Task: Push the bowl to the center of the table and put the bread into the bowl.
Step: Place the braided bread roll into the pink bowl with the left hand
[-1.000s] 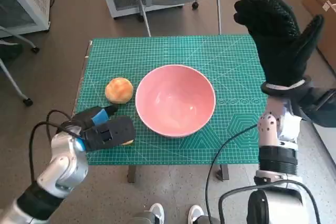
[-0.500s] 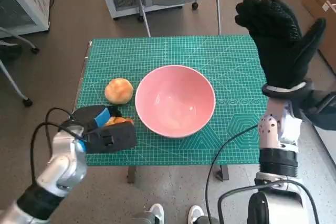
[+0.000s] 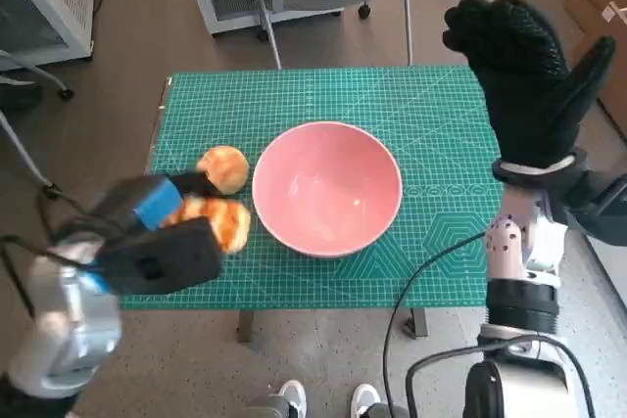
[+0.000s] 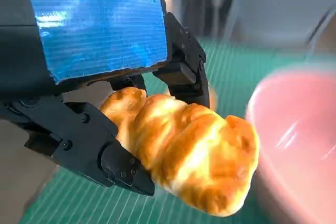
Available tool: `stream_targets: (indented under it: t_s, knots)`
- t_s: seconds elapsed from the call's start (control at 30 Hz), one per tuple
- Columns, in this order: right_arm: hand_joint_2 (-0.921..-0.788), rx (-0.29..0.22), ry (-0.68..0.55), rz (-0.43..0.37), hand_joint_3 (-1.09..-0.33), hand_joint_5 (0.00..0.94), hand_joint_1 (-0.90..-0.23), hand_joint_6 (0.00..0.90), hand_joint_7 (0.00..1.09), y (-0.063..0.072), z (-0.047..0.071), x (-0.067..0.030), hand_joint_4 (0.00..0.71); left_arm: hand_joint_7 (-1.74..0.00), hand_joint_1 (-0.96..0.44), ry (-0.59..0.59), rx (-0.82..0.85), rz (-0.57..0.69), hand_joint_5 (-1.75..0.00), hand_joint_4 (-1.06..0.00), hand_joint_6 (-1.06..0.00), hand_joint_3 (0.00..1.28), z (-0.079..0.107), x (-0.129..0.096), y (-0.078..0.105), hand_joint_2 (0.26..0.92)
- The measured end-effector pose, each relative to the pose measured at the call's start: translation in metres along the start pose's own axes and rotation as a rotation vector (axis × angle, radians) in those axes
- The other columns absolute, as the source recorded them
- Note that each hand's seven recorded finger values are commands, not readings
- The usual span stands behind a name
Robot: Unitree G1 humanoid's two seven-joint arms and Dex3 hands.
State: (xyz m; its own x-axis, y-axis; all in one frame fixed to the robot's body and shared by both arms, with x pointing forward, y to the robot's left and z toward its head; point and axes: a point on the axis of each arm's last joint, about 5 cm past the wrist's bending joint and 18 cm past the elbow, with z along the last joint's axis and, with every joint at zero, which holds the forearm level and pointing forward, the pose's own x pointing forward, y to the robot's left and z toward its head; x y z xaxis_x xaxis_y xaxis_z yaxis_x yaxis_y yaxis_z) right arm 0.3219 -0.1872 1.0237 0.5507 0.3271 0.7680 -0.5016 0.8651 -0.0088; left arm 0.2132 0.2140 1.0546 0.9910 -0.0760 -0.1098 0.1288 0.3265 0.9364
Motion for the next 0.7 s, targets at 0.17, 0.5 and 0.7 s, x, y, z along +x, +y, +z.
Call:
stream_targets:
  t_s: [0.17, 0.5, 0.7]
  knots:
    - [-0.921, -0.002, 0.000, -0.001, -0.702, 0.001, -0.673, 0.401, 0.00, 0.000, 0.000, -0.0005, 0.311, -0.95, 0.00, -0.075, 0.014, 0.116, -1.08, -0.83, -0.76, 0.01, 0.008, -0.012, 0.019, 0.889]
    - [-0.921, 0.001, 0.004, 0.001, -0.704, 0.000, -0.672, 0.401, 0.00, 0.000, -0.001, -0.0015, 0.305, -0.96, 0.00, -0.238, 0.047, 0.276, -1.05, -0.86, -0.76, 0.01, 0.036, -0.015, 0.049, 0.883]
    - [-0.921, 0.001, 0.004, 0.003, -0.705, 0.000, -0.671, 0.400, 0.00, 0.001, -0.001, -0.0028, 0.304, -0.96, 0.00, -0.327, 0.082, 0.269, -1.10, -0.80, -0.76, 0.01, 0.060, -0.001, 0.057, 0.894]
